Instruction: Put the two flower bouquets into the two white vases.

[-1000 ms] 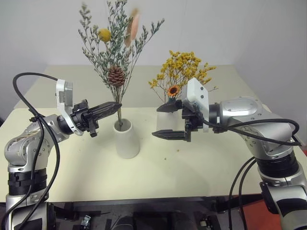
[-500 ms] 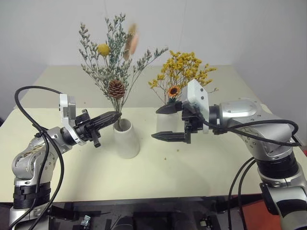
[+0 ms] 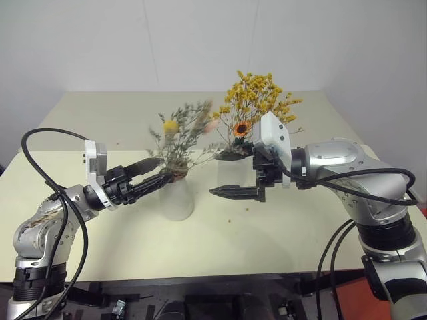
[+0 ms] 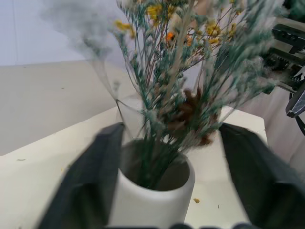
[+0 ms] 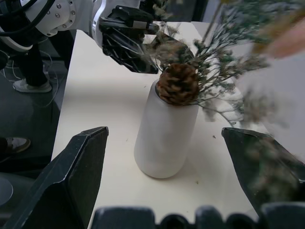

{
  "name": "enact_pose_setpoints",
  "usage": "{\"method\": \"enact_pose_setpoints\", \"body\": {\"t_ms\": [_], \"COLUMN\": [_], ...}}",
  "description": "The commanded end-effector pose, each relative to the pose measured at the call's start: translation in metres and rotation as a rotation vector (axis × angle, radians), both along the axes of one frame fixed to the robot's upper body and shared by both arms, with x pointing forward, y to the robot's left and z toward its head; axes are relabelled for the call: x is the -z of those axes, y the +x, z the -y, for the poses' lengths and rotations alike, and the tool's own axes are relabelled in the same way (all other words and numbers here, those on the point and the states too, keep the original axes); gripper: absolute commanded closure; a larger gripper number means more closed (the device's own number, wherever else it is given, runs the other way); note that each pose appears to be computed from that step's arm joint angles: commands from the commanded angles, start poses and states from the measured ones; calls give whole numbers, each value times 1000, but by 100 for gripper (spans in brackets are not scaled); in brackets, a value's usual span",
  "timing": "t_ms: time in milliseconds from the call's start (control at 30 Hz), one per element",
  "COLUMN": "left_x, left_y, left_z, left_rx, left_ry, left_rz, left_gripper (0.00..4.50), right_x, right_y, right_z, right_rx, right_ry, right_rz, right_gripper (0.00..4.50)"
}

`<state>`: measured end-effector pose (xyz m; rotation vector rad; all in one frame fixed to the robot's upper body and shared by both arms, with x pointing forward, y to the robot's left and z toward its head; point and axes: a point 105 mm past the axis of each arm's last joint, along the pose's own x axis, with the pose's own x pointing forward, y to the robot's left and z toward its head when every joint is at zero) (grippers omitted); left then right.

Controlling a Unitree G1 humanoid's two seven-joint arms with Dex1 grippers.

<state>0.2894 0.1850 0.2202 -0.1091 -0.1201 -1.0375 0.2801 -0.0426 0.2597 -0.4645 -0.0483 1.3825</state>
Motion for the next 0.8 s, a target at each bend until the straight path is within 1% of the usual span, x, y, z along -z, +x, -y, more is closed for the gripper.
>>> {"method": "enact_pose_setpoints", "body": {"t_ms": [33, 100, 200, 300, 433, 633, 733, 800], "left_x": [-17, -19, -21, -28, -39, -46, -48, -49], "left_y": [-14, -23, -35, -42, -50, -58, -58, -57], "left_z": [-9, -19, -42, -50, -49, -36, -36, -37], "left_rx": [-16, -36, -111, -139, -120, -33, -20, -2], "left_ry": [25, 51, 159, 198, 285, 313, 321, 343], "left_rz": [82, 94, 127, 160, 224, 248, 254, 248], "left_gripper": [2, 2, 2, 2, 2, 2, 2, 2], "right_x": [-9, -9, -8, -6, -5, 3, 5, 9], "right_y": [-5, -5, -6, -7, -5, -9, -12, -11], "right_z": [1, 2, 4, 6, 19, 50, 60, 76], "right_rx": [-6, -4, -3, 0, 45, 141, 176, 236], "right_ry": [24, 24, 22, 20, 41, 80, 93, 88], "right_rz": [36, 34, 27, 24, 8, -9, 6, 1], "right_gripper": [0, 0, 0, 0, 0, 0, 0, 0]}}
